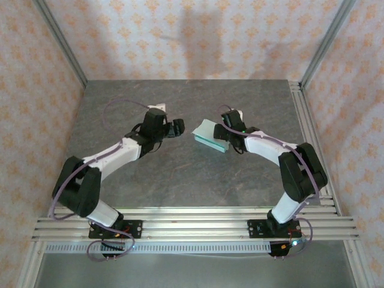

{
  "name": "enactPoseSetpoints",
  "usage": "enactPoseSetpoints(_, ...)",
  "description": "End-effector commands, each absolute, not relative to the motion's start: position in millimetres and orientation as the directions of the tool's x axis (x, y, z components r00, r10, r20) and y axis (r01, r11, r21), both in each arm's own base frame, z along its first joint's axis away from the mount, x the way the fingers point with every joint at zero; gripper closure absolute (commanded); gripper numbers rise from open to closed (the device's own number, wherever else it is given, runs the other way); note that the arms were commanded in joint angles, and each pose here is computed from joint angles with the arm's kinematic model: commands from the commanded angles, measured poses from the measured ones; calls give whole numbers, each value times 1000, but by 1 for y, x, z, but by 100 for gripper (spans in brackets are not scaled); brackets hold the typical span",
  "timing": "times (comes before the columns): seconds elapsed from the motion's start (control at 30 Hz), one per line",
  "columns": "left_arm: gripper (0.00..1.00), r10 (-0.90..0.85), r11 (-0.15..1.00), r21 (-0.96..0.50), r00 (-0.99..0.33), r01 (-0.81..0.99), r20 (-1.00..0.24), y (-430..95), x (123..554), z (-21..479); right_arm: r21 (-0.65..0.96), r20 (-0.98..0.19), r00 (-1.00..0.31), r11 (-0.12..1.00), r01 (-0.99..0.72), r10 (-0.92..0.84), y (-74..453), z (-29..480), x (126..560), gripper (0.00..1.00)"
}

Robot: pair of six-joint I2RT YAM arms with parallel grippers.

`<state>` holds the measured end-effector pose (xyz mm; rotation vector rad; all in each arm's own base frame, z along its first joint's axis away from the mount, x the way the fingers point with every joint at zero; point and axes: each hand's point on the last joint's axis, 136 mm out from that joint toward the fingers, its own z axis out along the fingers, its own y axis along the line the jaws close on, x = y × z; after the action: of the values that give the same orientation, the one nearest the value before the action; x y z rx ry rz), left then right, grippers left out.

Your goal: Fold the paper box

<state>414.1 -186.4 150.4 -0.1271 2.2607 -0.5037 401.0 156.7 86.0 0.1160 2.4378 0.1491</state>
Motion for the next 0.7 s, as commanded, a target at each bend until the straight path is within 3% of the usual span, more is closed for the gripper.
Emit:
enactPoseSetpoints(0.0,12,-189,907,-408,-768,102,-612,-206,417,138,123,-602,-792,992,31,99,154,77,405,14)
enactPoseSetpoints(0.07,12,-174,901,-420,-797,107,-578,-217,426,129,113,-590,-802,993,38,98,152,71,405,16)
enactPoseSetpoints(0.2,33,-133,865,-480,-854,147,-503,-248,442,110,159,-590,-796,986,50,135,154,72,407,18)
enactPoseSetpoints(0.4,44,-85,830,-531,-903,170,-422,-279,450,80,276,-567,-793,958,73,224,153,76,412,18)
enactPoseSetpoints(0.6,66,-51,828,-531,-920,178,-388,-291,442,64,379,-532,-780,916,128,329,146,73,418,21)
enactPoseSetpoints(0.67,69,-47,832,-526,-923,176,-383,-292,436,61,400,-519,-783,907,130,342,147,71,420,24)
